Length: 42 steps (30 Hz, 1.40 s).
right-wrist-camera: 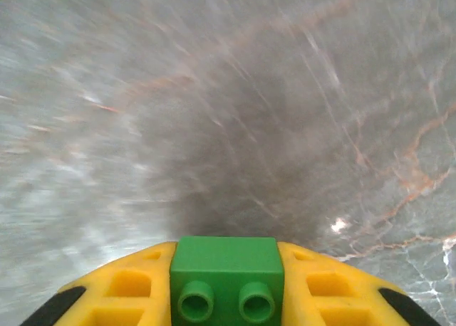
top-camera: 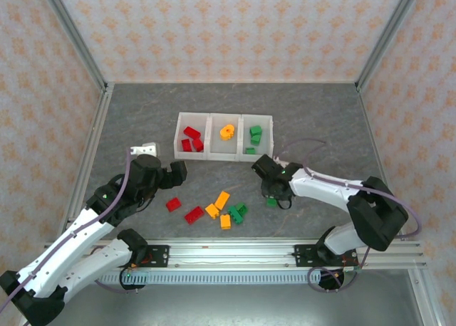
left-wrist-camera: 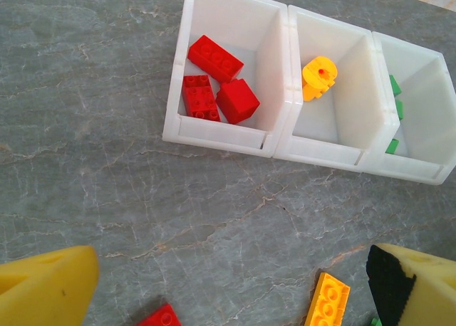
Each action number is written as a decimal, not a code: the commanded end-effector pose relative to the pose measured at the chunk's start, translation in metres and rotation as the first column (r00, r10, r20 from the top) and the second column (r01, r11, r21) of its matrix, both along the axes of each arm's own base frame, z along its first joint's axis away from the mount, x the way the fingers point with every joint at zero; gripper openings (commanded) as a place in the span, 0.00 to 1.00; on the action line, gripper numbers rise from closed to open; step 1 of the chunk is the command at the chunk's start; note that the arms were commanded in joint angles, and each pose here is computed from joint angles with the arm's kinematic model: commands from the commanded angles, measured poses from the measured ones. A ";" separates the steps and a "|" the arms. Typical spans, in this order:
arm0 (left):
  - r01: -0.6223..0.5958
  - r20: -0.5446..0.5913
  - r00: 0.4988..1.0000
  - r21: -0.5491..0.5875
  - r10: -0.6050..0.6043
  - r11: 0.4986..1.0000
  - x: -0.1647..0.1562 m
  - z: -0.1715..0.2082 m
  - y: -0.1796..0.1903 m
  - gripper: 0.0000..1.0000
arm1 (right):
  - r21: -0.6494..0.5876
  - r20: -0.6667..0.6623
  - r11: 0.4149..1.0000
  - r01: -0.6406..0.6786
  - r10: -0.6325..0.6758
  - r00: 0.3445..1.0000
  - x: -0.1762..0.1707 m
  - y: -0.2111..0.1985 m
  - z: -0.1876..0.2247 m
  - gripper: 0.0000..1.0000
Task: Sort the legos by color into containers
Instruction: Pick up the lego from the bottom-center of the table, then place the lego in the container.
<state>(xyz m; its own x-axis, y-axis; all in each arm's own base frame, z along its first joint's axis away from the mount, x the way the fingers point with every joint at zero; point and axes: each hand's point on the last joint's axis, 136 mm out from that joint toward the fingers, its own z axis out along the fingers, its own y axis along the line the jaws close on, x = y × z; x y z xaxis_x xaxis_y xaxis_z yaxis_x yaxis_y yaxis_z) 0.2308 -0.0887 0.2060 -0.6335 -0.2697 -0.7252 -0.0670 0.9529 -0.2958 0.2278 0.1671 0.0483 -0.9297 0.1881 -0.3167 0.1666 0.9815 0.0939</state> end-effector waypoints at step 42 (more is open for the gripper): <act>0.154 -0.017 0.988 -0.025 -0.154 0.988 0.000 -0.007 -0.028 0.99 | -0.089 0.301 0.965 -0.248 0.264 0.916 0.129 0.043 0.126 0.95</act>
<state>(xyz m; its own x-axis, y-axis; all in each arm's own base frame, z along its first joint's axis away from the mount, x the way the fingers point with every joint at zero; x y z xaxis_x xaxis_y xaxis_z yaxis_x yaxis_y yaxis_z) 0.2292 -0.1109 0.1963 -0.6918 -0.1988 -0.6942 0.0384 0.9499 -0.3103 0.3826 0.2050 0.1672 -0.7709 -0.0812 -0.6318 -0.0731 0.9966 -0.0389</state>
